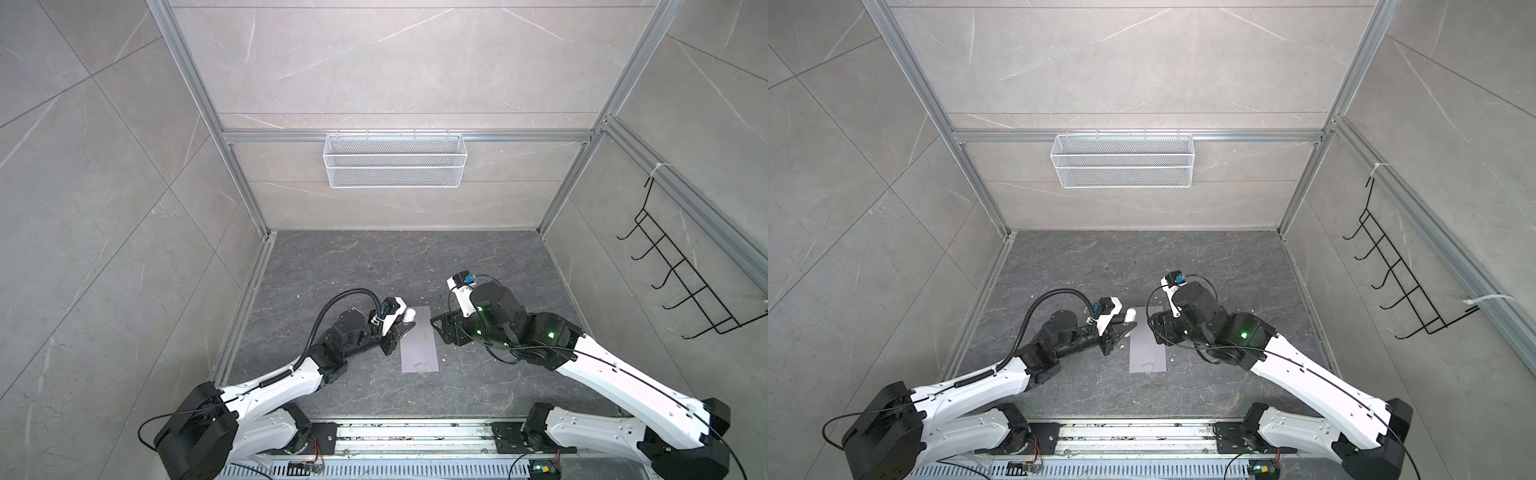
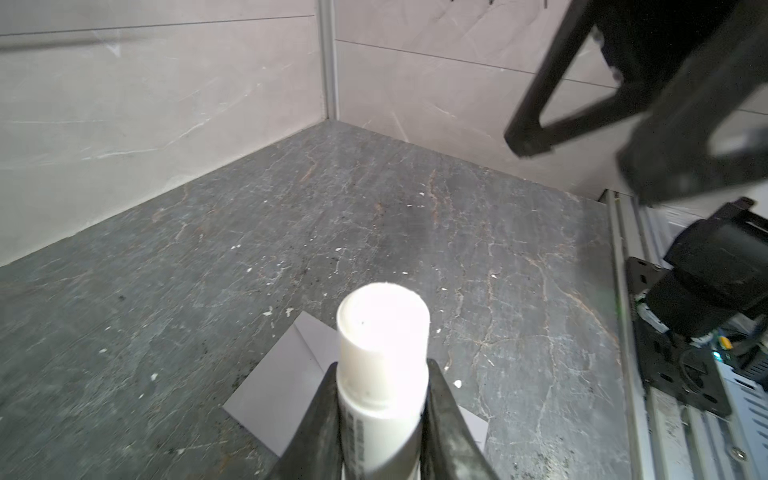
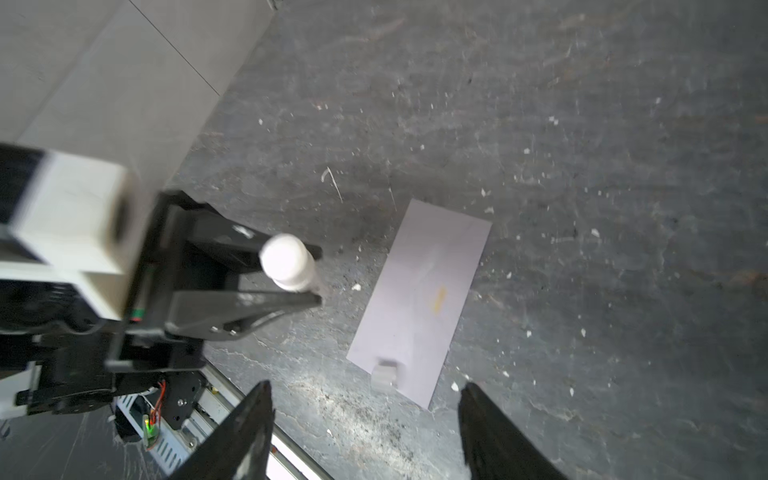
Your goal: Place the letter into the envelope and seal it
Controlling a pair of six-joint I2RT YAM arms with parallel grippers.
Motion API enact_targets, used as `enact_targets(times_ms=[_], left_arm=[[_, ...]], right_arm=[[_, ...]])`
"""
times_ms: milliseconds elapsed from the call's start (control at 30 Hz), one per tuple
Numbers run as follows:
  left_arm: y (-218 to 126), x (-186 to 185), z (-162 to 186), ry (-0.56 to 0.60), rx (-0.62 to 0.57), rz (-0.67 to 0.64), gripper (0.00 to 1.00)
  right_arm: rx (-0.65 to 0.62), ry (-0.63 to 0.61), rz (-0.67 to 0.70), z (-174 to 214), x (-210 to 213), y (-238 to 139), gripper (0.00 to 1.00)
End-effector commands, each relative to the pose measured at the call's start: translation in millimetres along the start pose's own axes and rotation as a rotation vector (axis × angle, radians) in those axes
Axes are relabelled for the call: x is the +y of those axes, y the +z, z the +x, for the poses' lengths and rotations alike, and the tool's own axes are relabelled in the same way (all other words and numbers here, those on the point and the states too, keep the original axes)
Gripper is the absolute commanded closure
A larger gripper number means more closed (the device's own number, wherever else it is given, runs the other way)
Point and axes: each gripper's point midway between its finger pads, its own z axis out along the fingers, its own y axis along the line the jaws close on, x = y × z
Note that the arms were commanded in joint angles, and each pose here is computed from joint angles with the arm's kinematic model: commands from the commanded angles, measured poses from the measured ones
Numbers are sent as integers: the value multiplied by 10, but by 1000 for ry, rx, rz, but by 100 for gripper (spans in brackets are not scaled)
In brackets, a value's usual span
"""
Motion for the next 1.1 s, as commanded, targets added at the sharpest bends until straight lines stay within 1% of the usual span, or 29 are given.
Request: enact_targets(times_ms=[0, 67, 167, 300, 400, 500, 633, 800, 1067], left_arm=[[-141, 255, -155, -22, -56, -161, 100], [-207, 364, -104, -40, -50, -231, 100], [-316, 516, -5, -70, -31, -328, 100], [-461, 661, 84, -116, -38, -412, 100], [-536, 734, 135, -148, -42, -442, 100], [-562, 752, 148, -160, -48, -446, 100], [-556, 748, 146, -160, -48, -439, 100], [-546, 749, 137, -164, -52, -435, 100], [-550, 750, 116, -165, -58, -432, 100]], right_arm=[[120, 46, 67, 386, -174, 207, 28], [182, 55, 56, 569, -174, 343, 29], [277, 56, 104, 833, -226, 536, 29], [355, 9, 166, 1093, -152, 742, 30], [412, 6, 238, 1258, -212, 864, 33], [444, 2, 295, 1362, -312, 935, 33], [473, 0, 313, 1462, -351, 1022, 33], [467, 11, 303, 1457, -308, 1129, 30], [454, 6, 353, 1429, -377, 1183, 29]])
